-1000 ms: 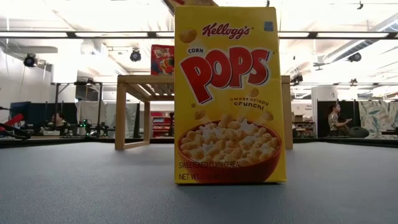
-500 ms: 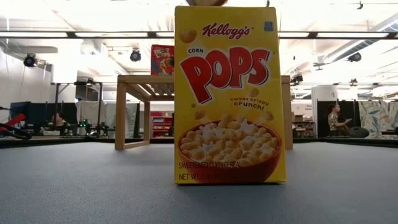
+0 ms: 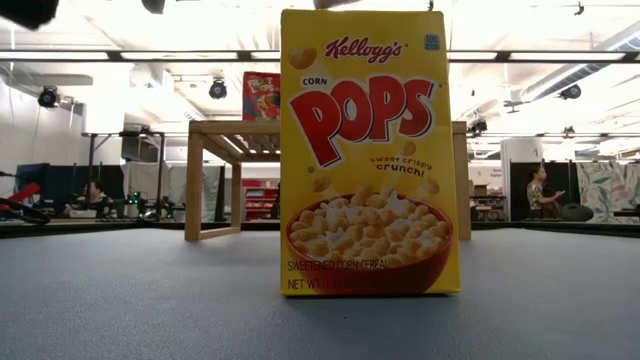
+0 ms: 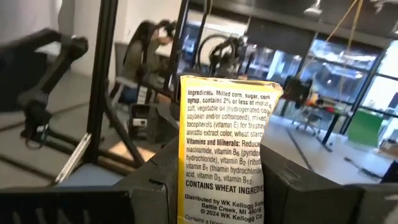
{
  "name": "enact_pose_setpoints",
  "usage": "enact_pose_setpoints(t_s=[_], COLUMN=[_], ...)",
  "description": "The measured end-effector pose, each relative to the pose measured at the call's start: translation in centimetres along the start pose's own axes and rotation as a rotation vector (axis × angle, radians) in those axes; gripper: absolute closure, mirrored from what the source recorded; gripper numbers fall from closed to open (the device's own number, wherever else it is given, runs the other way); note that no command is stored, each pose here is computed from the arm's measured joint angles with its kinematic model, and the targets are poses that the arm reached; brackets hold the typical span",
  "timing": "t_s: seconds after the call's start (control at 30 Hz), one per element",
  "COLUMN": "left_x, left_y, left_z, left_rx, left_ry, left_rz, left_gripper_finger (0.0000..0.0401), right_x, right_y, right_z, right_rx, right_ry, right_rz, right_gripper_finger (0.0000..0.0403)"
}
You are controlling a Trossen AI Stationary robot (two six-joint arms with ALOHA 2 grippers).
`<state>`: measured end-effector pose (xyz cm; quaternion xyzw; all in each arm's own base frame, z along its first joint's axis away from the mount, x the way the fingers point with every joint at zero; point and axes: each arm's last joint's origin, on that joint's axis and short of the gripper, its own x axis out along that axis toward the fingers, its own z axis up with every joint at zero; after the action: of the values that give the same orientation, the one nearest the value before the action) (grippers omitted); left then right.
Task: Stack cereal on shelf
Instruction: Put the left yellow cereal box on the shelf aligned with the yellow cereal box
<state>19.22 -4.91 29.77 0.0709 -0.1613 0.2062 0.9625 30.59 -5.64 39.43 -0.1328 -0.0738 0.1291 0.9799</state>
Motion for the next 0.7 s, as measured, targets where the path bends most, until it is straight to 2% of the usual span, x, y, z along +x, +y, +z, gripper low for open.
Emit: enact_pose_setpoints(t_s=[0.13, 0.23, 0.37, 0.7], left_x=[0.7, 2.0, 3.8, 6.6], left_y=[0.0, -0.3, -1.2, -2.9], left_z=[-1.6, -2.0, -2.3, -2.0], left_rx=[-0.015, -0.026, 0.012, 0.029], left_ry=[-0.001, -0.002, 0.027, 0.072], left_rz=[-0.029, -0.061, -0.055, -0.059], left_gripper_finger=[0.0138, 0.0138, 0.0138, 0.0124], right_x=[-0.4, -0.5, -0.3, -0.4], right_y=[0.5, 0.7, 0.8, 0.9], right_z=[-1.1, -1.8, -2.8, -2.8], right_rx=[0.026, 0.029, 0.048, 0.085], right_ry=[-0.093, -0.137, -0.116, -0.132], right_rz=[-0.022, -0.028, -0.025, -0.021], right_gripper_finger=[0.0273, 0.0274, 0.0274, 0.0273])
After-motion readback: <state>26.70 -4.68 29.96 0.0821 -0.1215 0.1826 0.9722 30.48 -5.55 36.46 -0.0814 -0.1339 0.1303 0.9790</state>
